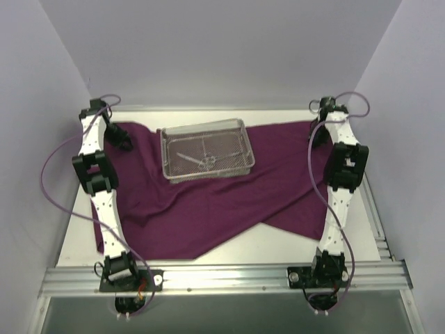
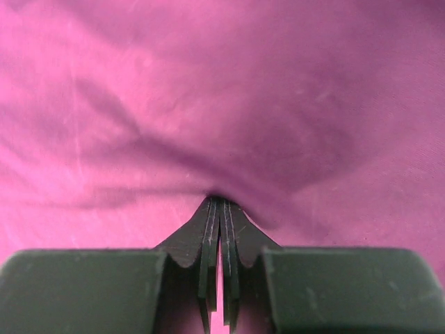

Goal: Open and lay out the surgical kit
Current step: Smooth out the surgical kit at the center of the board.

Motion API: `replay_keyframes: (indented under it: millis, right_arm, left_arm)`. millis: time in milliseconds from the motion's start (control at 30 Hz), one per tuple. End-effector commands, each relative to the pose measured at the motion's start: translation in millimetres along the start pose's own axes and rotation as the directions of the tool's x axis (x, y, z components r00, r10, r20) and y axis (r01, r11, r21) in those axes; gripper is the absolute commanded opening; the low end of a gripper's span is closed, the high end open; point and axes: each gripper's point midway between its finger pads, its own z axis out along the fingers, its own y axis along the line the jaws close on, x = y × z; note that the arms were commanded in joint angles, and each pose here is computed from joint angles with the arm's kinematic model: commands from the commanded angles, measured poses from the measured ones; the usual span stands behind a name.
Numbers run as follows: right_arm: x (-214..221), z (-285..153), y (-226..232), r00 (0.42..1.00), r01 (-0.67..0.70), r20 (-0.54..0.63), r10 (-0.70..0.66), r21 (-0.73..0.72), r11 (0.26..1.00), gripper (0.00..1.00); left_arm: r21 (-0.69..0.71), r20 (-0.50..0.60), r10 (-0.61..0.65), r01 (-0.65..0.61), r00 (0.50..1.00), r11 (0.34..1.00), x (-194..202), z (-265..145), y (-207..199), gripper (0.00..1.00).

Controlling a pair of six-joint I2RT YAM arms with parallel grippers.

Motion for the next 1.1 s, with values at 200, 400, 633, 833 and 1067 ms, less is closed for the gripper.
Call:
replay_keyframes:
  millis: [200, 400, 633, 833, 1067]
  right_arm:
    - [-12, 61, -67, 0.999, -0.005, -0.029, 0.012, 0.229, 0.973, 0.0]
    - [22, 31, -41, 0.996, 0.029, -0.085, -0.023, 0.071, 0.997, 0.0]
    - [20, -1, -10, 0.996, 0.068, -0.056, -0.07, -0.028, 0.997, 0.09]
    - [-25, -48, 29, 0.998, 0.019, 0.068, -0.008, -0.171, 0.985, 0.35]
    - [-25, -61, 65, 0.995, 0.054, 0.09, -0.034, -0.237, 0.97, 0.45]
  left_arm:
    - [0.317, 0.095, -0.128, 0.092, 0.987, 0.944, -56, 23, -64, 0.19]
    - [0.338, 0.17, -0.106, 0.043, 0.98, 0.94, -81, -13, -54, 0.22]
    - [0.29, 0.209, -0.032, -0.03, 0.977, 0.957, -81, -58, -39, 0.29]
    - [0.287, 0.25, 0.065, -0.138, 0.966, 0.948, -54, -107, -67, 0.34]
    - [0.285, 0.154, 0.096, -0.138, 0.983, 0.949, -12, -77, -88, 0.32]
